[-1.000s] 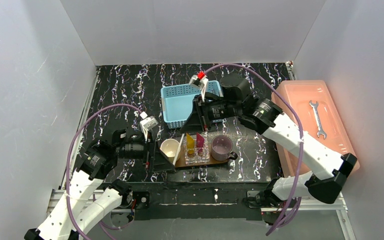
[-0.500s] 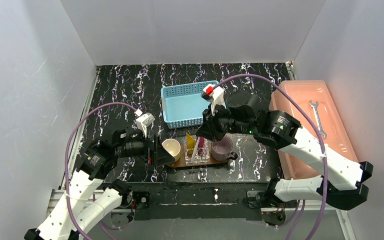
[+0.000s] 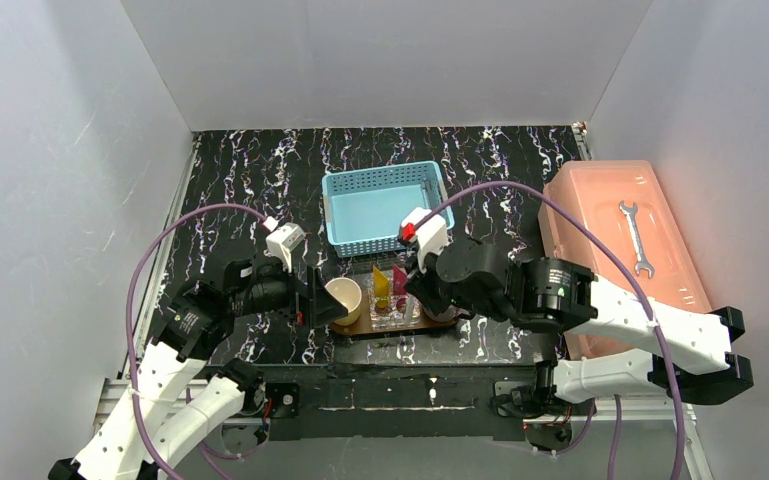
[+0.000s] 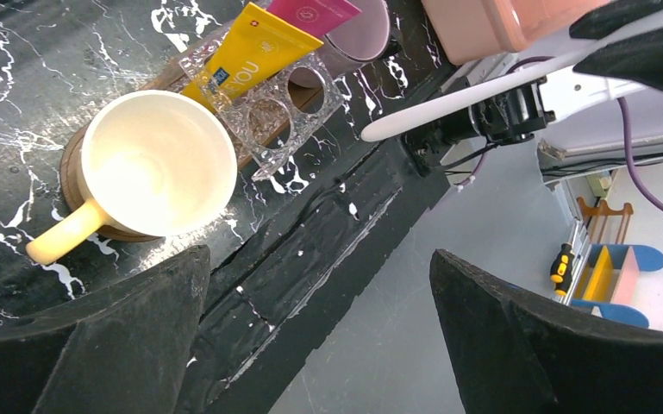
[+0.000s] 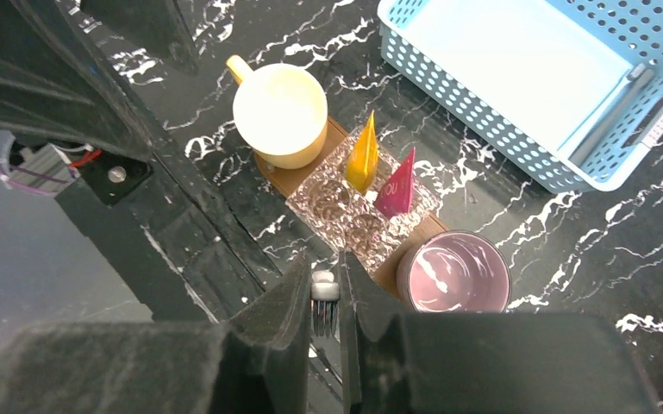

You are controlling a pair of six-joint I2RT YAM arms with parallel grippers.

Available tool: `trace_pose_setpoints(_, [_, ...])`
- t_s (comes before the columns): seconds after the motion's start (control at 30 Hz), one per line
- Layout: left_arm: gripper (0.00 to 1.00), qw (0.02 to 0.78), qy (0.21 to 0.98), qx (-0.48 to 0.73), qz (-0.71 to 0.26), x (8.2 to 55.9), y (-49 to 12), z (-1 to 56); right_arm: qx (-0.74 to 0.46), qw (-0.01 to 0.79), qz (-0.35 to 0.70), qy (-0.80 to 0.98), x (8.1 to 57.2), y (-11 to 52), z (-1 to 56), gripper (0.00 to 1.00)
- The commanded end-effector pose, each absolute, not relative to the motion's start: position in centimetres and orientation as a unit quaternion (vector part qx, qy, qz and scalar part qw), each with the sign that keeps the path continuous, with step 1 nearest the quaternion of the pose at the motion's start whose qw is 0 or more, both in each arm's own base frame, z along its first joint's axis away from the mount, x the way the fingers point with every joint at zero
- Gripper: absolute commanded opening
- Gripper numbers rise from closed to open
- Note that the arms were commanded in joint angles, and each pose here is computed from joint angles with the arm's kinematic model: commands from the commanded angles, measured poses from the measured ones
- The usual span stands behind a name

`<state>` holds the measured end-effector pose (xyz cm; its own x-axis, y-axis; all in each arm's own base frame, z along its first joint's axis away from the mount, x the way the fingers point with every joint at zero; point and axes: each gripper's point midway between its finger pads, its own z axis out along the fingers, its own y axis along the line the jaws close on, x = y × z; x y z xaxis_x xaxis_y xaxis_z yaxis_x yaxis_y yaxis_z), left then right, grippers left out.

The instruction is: Prepare toiletry sets of a toothbrush and toothpaste on the tray

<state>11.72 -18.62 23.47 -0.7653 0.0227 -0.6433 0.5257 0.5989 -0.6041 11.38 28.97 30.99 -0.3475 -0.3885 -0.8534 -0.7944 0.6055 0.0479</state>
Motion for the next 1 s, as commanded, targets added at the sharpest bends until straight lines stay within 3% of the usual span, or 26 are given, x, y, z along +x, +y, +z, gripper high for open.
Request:
trace_pose_setpoints(0.0, [0.98,0.315,0.847,0.164,-0.397,12.0,-18.0,23.0,-0.345,0.496,0.217,0.767,12.1,29.0,32.0,0.01])
trace_pose_setpoints(0.33, [0.98,0.322,0.852,0.162,-0.379,12.0,-17.3,22.0,-0.334,0.55,0.207,0.736,12.0,29.6,32.3,0.01])
trace_pose_setpoints(0.97, [0.98,0.32,0.854,0.16,-0.377,12.0,-17.3,21.6,-0.33,0.554,0.183,0.742,12.6,29.5,29.6,0.01])
